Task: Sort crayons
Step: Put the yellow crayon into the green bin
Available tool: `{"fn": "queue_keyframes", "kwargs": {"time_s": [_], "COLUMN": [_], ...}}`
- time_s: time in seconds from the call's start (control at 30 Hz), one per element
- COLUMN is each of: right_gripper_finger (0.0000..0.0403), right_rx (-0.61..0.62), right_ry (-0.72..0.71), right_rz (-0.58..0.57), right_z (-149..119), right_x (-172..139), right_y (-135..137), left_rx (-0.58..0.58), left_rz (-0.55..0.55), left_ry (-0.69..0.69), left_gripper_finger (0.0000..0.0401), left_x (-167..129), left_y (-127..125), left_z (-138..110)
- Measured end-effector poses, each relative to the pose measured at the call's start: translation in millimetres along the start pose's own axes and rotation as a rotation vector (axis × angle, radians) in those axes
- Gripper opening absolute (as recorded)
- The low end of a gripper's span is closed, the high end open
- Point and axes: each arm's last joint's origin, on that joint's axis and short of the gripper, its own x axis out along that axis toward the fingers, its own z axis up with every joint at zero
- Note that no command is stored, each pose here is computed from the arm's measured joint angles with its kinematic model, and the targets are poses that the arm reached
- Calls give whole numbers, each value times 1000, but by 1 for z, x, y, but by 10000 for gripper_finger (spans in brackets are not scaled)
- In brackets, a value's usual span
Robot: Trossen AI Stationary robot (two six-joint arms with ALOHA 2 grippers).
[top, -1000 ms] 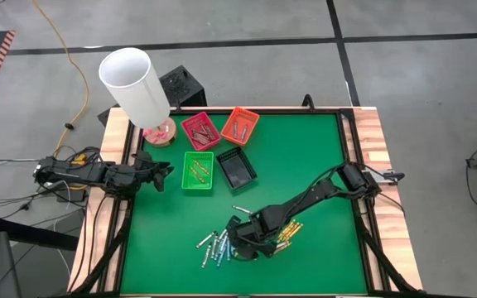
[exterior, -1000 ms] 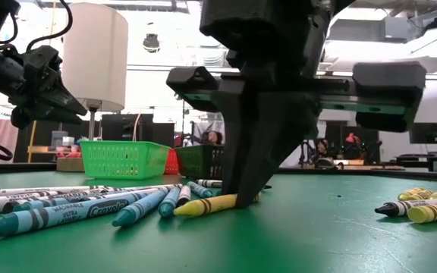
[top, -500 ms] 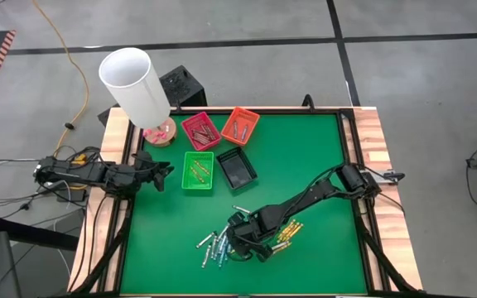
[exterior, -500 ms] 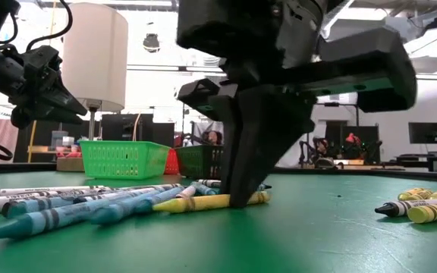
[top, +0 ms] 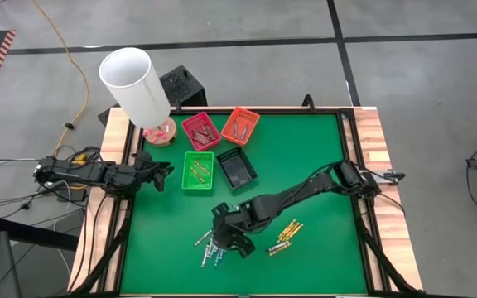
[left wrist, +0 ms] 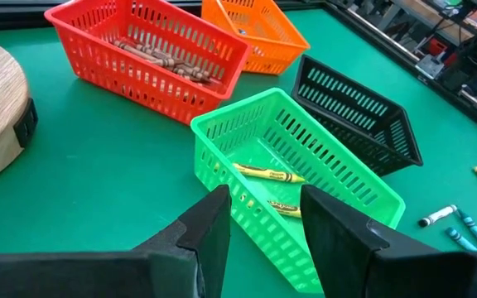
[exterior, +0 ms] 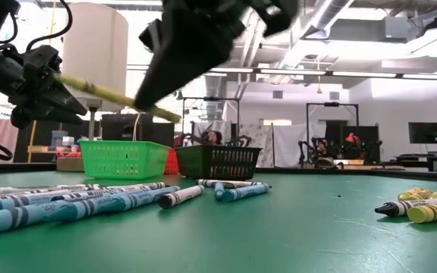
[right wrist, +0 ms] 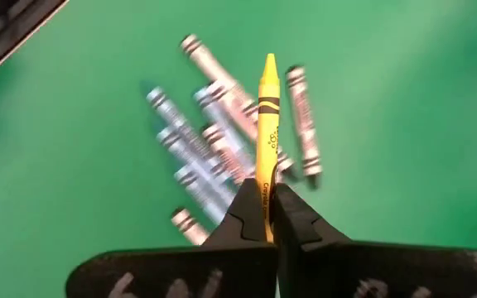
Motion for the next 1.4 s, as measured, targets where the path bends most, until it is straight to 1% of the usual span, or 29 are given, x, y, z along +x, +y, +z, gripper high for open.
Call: {"fn": "queue_keyframes", "kwargs": {"time_s": [0.07,0.23,0.47,0.57,0.67,0.87,1.0,1.1,1.17,1.23,1.3,1.37,1.4], "right_gripper_finger": [2,1,1,1,1,1,1,1,1,1,1,1,1], "right_rx": [6,43,123,194,280,579,682,720,717,715,708,712,710], "right_ry": [-24,-79,-226,-227,-202,-246,-265,-288,-247,-251,-224,-250,-237], "right_rz": [-40,-211,-427,-561,-643,-695,-698,-696,-679,-677,-670,-676,-673], "right_z": [4,7,12,9,0,-23,-31,-34,-40,-42,-44,-43,-45], "right_x": [-3,-8,-17,-20,-23,-27,-28,-17,-7,4,10,14,15], "right_y": [-9,-36,-77,-91,-106,-141,-150,-152,-151,-150,-146,-148,-147], "left_rx": [-1,-1,-3,-3,-3,-3,-3,-3,-4,-4,-6,-8,-8], "left_rz": [0,-1,-1,-1,-1,-1,0,0,1,1,2,2,2], "left_ry": [0,0,0,-1,-1,-1,-1,-2,-4,-4,-4,-4,-4], "left_gripper_finger": [137,137,137,137,137,137,137,137,137,137,137,137,137], "left_x": [0,0,0,0,0,0,0,0,0,0,0,0,0], "left_y": [0,0,0,0,0,0,0,0,0,0,0,0,0], "left_z": [0,0,0,0,0,0,0,0,0,0,0,0,0]}}
